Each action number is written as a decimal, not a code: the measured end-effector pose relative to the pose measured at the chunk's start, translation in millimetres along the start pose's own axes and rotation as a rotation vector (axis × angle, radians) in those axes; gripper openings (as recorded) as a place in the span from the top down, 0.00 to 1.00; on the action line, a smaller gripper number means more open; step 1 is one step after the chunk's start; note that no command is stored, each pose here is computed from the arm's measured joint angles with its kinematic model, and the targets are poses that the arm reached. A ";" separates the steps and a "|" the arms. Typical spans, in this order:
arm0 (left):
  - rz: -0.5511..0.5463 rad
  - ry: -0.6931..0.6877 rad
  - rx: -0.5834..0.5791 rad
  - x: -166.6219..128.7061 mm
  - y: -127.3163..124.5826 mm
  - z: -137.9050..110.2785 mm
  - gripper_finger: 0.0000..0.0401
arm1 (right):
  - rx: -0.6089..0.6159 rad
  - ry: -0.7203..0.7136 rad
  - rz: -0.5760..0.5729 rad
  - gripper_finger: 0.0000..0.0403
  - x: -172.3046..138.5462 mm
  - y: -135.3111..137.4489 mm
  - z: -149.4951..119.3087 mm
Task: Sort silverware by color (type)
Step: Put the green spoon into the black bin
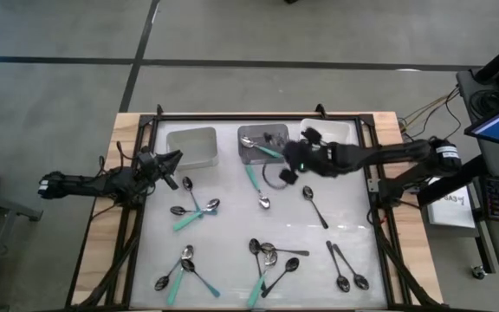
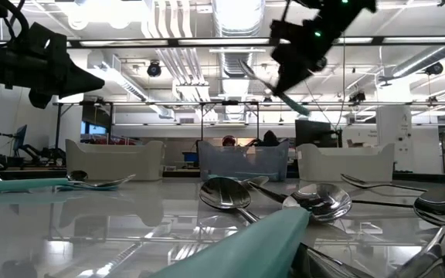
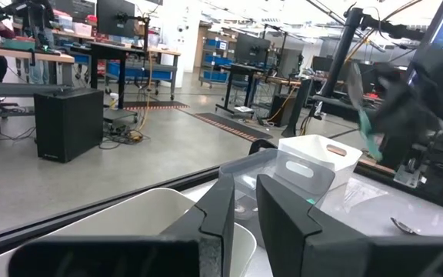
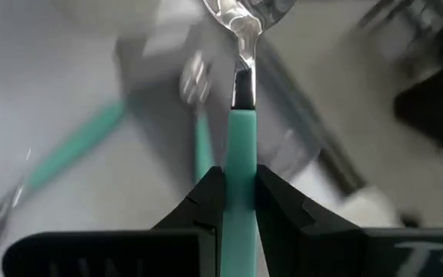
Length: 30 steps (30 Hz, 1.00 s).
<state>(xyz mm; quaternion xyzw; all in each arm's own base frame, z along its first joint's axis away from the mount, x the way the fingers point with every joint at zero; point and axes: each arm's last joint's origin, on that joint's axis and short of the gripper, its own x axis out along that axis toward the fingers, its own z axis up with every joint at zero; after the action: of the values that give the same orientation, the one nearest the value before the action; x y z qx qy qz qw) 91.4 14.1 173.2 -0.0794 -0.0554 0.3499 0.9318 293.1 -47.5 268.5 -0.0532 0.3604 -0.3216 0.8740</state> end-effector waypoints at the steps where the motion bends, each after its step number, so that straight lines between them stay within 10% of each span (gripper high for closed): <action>1: 0.000 0.000 0.000 0.0 0.0 0.0 0.90 | 0.011 -0.031 -0.012 0.90 2.2 -5.0 6.1; 17: 0.000 0.000 -0.001 0.0 0.0 0.0 0.90 | -0.206 -0.042 0.060 0.89 122.8 -1.9 2.6; 30: 0.000 0.000 0.000 0.0 0.0 0.1 0.90 | -0.230 0.001 0.071 0.81 137.2 5.0 6.5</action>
<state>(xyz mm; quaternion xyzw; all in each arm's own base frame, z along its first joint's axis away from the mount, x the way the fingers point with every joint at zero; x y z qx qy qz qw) 91.4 14.1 173.3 -0.0796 -0.0556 0.3499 0.9318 373.2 -126.9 189.9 -0.1402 0.3971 -0.2471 0.8727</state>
